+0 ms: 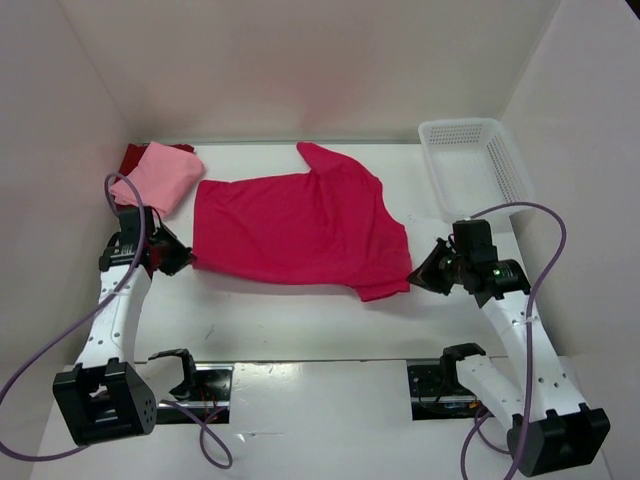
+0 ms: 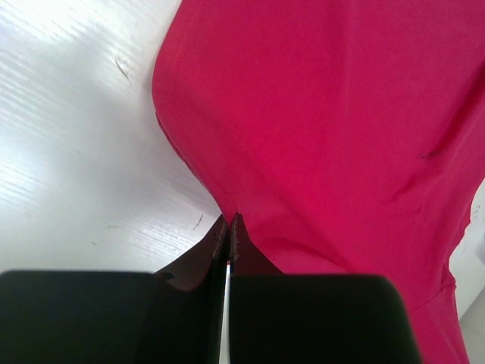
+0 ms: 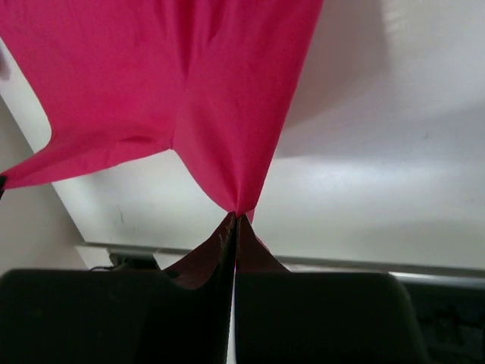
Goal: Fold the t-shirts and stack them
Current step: Flatten out the tshirt, then fold the flattened tshirt in 1/3 of the way
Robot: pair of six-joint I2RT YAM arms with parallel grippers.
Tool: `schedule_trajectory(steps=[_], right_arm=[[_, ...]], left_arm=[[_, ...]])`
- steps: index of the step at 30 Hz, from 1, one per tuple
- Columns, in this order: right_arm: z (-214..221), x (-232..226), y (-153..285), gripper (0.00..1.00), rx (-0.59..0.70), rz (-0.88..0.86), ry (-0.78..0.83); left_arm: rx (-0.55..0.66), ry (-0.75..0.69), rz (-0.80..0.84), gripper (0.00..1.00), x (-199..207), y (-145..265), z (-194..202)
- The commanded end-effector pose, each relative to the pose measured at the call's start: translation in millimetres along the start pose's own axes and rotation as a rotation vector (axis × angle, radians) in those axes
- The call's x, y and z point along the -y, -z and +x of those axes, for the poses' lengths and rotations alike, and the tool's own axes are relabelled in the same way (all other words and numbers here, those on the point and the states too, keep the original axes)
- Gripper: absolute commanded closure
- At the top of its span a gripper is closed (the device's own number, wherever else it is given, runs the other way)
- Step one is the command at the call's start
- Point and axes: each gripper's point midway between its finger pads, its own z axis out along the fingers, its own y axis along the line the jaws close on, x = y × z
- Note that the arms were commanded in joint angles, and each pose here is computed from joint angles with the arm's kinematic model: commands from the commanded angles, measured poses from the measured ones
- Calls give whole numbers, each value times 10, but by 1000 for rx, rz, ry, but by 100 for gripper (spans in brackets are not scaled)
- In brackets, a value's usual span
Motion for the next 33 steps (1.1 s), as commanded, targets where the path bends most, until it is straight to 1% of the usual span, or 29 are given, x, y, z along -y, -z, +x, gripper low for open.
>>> schedule_trajectory(steps=[1, 3, 5, 6, 7, 8, 9, 10, 11, 14, 15, 17, 18, 19, 21, 24, 25, 27, 28, 30, 31, 33], right_arm=[[231, 30, 107, 100, -84, 1, -60], [175, 3, 21, 100, -86, 3, -61], [-10, -90, -105, 100, -42, -16, -40], [-120, -89, -230, 100, -36, 17, -35], [-295, -205, -307, 100, 8, -12, -12], [-361, -172, -502, 100, -15, 28, -13], [-457, -227, -604, 100, -9, 22, 3], [-609, -318, -649, 100, 13, 19, 30], [-672, -236, -843, 100, 1, 75, 29], [-1002, -399, -968, 100, 53, 82, 74], [-1122, -443, -1068, 100, 65, 95, 74], [-1243, -522, -1151, 100, 67, 93, 98], [-1271, -486, -1276, 100, 53, 117, 93], [-1380, -586, -1284, 100, 70, 102, 106], [-1513, -634, -1441, 100, 72, 114, 115], [-1690, -746, -1540, 100, 94, 108, 127], [-1728, -652, -1660, 100, 85, 137, 115], [-1812, -699, -1757, 100, 88, 134, 115], [-1782, -654, -1886, 100, 60, 143, 111], [-1867, -771, -1937, 100, 67, 109, 115], [-1882, -772, -1975, 100, 72, 105, 116], [-1993, -877, -1996, 90, 107, 75, 113]], left_arm=[[-30, -4, 28, 100, 65, 136, 35], [-21, -6, 35, 100, 73, 84, 12], [15, -12, 51, 100, 127, 14, -101], [16, -10, 36, 100, 108, -56, -125], [56, -14, 36, 100, 126, -111, -232], [35, -10, 20, 100, 99, -222, -222], [60, -13, 23, 100, 134, -269, -313], [54, -12, 19, 100, 128, -336, -321], [68, -2, -1, 100, 133, -431, -415], [62, 10, -19, 100, 148, -608, -501], [83, 9, -20, 100, 187, -629, -596], [75, 11, -40, 100, 178, -755, -644], [86, 11, -47, 100, 181, -797, -694], [83, 12, -50, 100, 200, -876, -738], [81, 12, -51, 100, 220, -946, -780], [72, 13, -58, 100, 219, -1083, -810], [79, 13, -68, 99, 213, -1148, -853], [75, 14, -82, 99, 196, -1216, -873], [69, 15, -99, 98, 163, -1280, -872], [62, 16, -105, 95, 140, -1341, -855], [62, 16, -105, 88, 140, -1342, -855], [43, 17, -93, 75, 132, -1362, -788]])
